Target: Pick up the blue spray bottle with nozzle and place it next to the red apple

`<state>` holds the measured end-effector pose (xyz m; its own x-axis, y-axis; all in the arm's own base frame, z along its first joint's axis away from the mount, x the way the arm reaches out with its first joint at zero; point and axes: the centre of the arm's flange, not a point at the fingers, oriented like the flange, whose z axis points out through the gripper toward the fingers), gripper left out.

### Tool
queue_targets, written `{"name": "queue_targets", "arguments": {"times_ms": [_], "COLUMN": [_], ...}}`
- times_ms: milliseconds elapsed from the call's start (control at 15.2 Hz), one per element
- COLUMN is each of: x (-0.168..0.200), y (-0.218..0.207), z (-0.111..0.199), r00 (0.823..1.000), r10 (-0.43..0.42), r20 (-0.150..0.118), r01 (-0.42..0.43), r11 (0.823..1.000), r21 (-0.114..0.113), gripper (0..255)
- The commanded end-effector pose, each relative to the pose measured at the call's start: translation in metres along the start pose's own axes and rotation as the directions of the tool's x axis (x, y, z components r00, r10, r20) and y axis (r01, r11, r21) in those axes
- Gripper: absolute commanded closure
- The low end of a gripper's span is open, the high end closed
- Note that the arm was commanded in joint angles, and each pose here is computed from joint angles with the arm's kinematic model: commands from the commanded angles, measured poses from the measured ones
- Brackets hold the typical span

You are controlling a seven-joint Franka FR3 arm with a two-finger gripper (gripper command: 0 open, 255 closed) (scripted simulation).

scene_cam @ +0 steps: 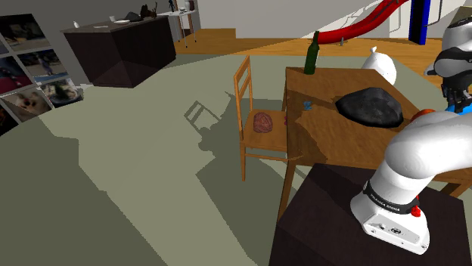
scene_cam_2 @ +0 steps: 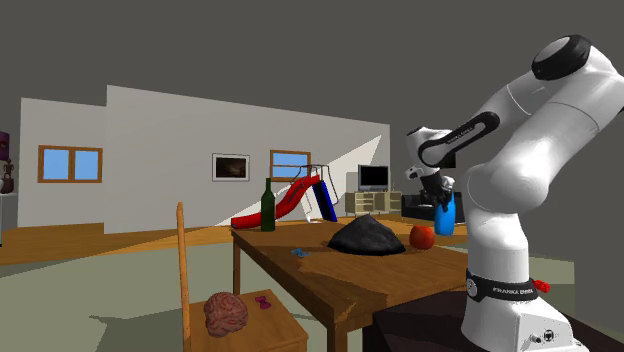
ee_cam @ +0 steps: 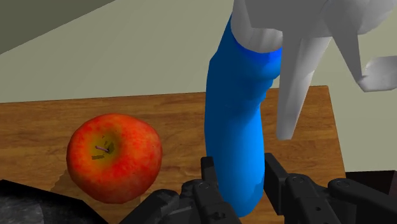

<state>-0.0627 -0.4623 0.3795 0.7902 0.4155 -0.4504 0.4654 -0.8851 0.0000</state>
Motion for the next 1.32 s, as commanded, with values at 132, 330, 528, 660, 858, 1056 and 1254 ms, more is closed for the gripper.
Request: {"name": "queue_targets", "arguments": {"times_ms": [132, 330, 528, 660, 858, 1056, 1254], "x": [0.01, 0.017, 0.024, 0.029, 0.031, 0.031, 0.031], "y": [0.0, 0.0, 0.0, 0.0, 0.0, 0.0, 0.0], "z": [0.019, 0.033, 0.047, 0.057, 0.06, 0.06, 0.06], "r00": [1.0, 1.0, 1.0, 1.0, 1.0, 1.0, 1.0], "r10": [0.0, 0.0, 0.0, 0.0, 0.0, 0.0, 0.0], "r20": [0.0, 0.0, 0.0, 0.0, 0.0, 0.0, 0.0], "r01": [0.0, 0.0, 0.0, 0.0, 0.0, 0.0, 0.0], "r11": [1.0, 1.0, 1.0, 1.0, 1.0, 1.0, 1.0], "r21": [0.0, 0.0, 0.0, 0.0, 0.0, 0.0, 0.0], "gripper": [255, 255, 255, 255, 255, 255, 0]}}
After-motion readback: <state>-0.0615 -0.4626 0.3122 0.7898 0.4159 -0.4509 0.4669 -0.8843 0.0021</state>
